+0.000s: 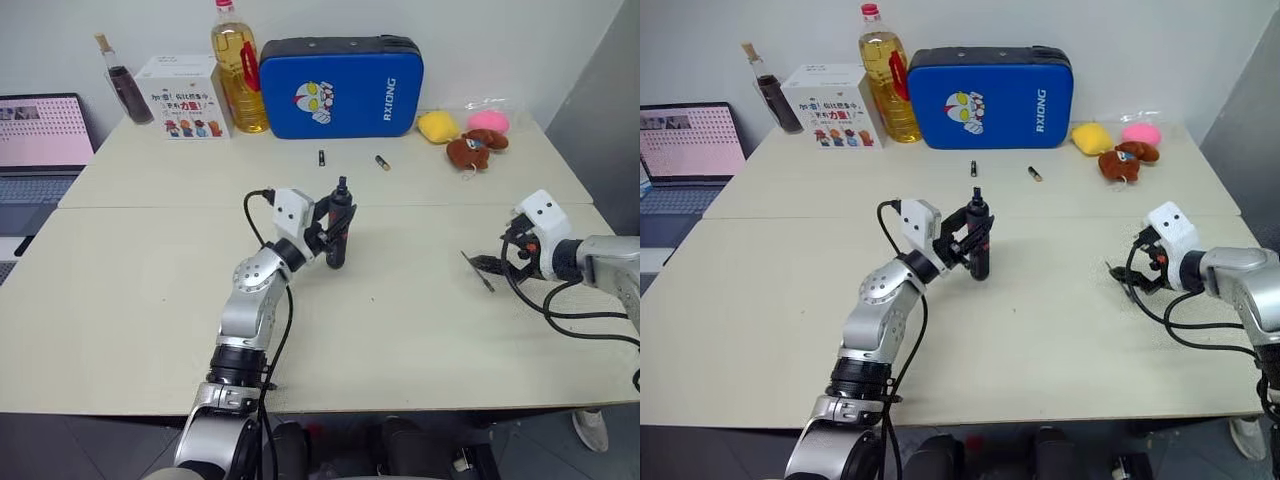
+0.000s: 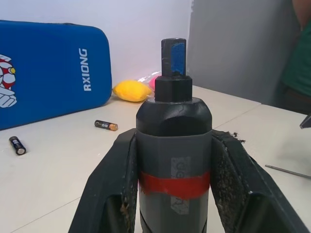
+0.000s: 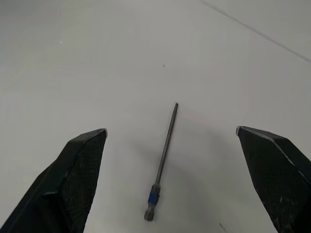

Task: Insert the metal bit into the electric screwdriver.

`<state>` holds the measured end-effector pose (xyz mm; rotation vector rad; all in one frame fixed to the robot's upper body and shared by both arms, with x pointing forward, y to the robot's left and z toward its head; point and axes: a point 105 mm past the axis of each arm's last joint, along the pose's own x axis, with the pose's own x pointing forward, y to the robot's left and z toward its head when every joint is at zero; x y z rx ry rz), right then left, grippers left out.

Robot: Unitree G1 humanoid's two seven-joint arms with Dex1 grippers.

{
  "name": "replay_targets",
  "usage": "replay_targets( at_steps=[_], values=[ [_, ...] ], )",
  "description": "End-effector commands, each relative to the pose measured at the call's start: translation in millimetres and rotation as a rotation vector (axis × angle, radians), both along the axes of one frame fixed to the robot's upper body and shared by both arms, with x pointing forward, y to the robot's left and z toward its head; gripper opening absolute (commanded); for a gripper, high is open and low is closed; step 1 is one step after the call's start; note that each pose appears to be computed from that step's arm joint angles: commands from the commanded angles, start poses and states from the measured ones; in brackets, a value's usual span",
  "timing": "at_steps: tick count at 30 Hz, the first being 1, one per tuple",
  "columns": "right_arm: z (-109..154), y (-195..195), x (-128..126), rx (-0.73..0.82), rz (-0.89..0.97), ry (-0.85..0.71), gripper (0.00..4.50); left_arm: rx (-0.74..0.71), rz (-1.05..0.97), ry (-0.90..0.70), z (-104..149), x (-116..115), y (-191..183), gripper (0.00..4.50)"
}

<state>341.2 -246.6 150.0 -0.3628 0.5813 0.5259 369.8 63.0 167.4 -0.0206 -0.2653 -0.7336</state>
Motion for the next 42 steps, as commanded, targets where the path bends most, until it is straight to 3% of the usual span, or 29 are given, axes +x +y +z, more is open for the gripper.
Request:
replay_targets(
  at_steps=[1,11,14,19,31,33,37,40,42],
  values=[
    [-2,-5,2,-0.036,0.001,0.046,4.50,-0.007,-0.003,-0.014,3,-3,-5,1.67],
    [-46,-11,10,-0.076,-0.060,0.265,4.50,-0.034,0.032,-0.018,3,-7,-6,1.67],
    [-54,-5,8,-0.073,-0.030,0.305,3.97,-0.037,0.047,-0.013,2,-9,-3,1.67],
    [-60,3,8,-0.074,0.006,0.333,2.57,-0.036,0.065,-0.013,2,-11,1,1.67],
    [-64,23,6,-0.043,0.074,0.362,0.04,-0.023,0.083,-0.020,4,-8,4,1.67],
    [-58,25,12,-0.006,0.055,0.332,0.04,-0.018,0.082,-0.022,4,-8,5,1.67],
    [-8,53,36,0.111,0.126,0.067,0.04,-0.004,0.092,-0.027,4,-10,11,1.67],
    [63,94,46,0.315,0.166,-0.203,0.04,-0.010,0.120,-0.014,1,-12,16,1.67],
    [96,110,44,0.419,0.162,-0.327,0.04,-0.012,0.125,-0.011,2,-13,17,1.67]
  ],
)
